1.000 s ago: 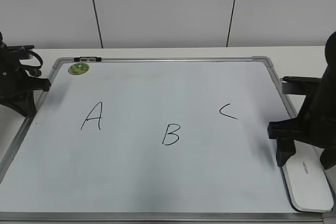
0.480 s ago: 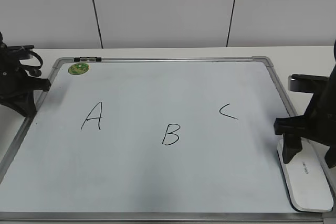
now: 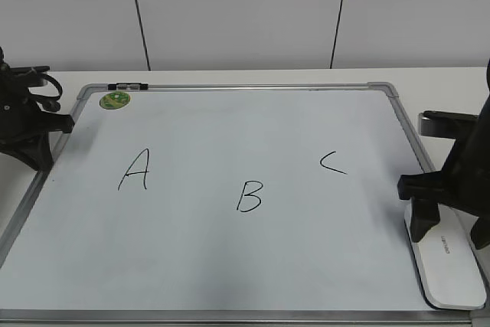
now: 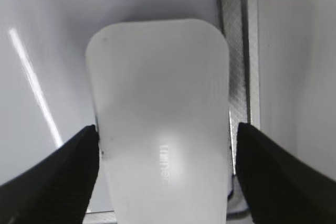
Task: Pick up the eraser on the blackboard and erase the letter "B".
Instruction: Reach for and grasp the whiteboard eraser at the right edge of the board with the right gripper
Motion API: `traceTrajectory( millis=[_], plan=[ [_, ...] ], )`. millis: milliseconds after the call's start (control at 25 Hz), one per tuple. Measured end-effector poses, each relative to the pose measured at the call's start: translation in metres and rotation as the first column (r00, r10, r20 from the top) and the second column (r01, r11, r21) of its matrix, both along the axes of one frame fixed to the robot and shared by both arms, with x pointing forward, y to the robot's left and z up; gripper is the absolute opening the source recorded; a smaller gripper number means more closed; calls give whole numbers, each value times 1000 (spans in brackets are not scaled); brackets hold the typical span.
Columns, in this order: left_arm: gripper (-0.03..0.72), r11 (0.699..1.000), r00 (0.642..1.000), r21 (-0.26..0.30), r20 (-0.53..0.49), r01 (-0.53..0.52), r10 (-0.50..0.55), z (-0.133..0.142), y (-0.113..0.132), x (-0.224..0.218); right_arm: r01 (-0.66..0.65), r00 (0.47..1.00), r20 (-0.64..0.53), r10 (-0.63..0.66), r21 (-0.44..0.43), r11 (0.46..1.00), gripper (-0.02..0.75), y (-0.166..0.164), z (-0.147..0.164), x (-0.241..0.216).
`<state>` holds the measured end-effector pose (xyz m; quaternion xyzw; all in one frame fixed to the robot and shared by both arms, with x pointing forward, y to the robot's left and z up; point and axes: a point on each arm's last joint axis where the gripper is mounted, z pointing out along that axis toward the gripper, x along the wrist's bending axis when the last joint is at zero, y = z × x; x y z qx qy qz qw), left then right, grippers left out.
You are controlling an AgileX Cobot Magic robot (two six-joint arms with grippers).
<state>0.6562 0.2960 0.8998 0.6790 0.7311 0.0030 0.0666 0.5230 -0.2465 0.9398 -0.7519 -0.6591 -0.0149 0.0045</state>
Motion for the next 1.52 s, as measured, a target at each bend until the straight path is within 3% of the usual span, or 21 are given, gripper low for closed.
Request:
traceTrajectory(
  millis=[1360,1520],
  plan=[
    [55,1000,1000,-2,0,-1,1,0,0,0,-25,999,-26,26,12,1000,594,1,-18,-1],
    [55,1000,1000,-2,0,-1,1,0,0,0,-26,999,-24,27,13,1000,542,1,-18,-1]
  ],
)
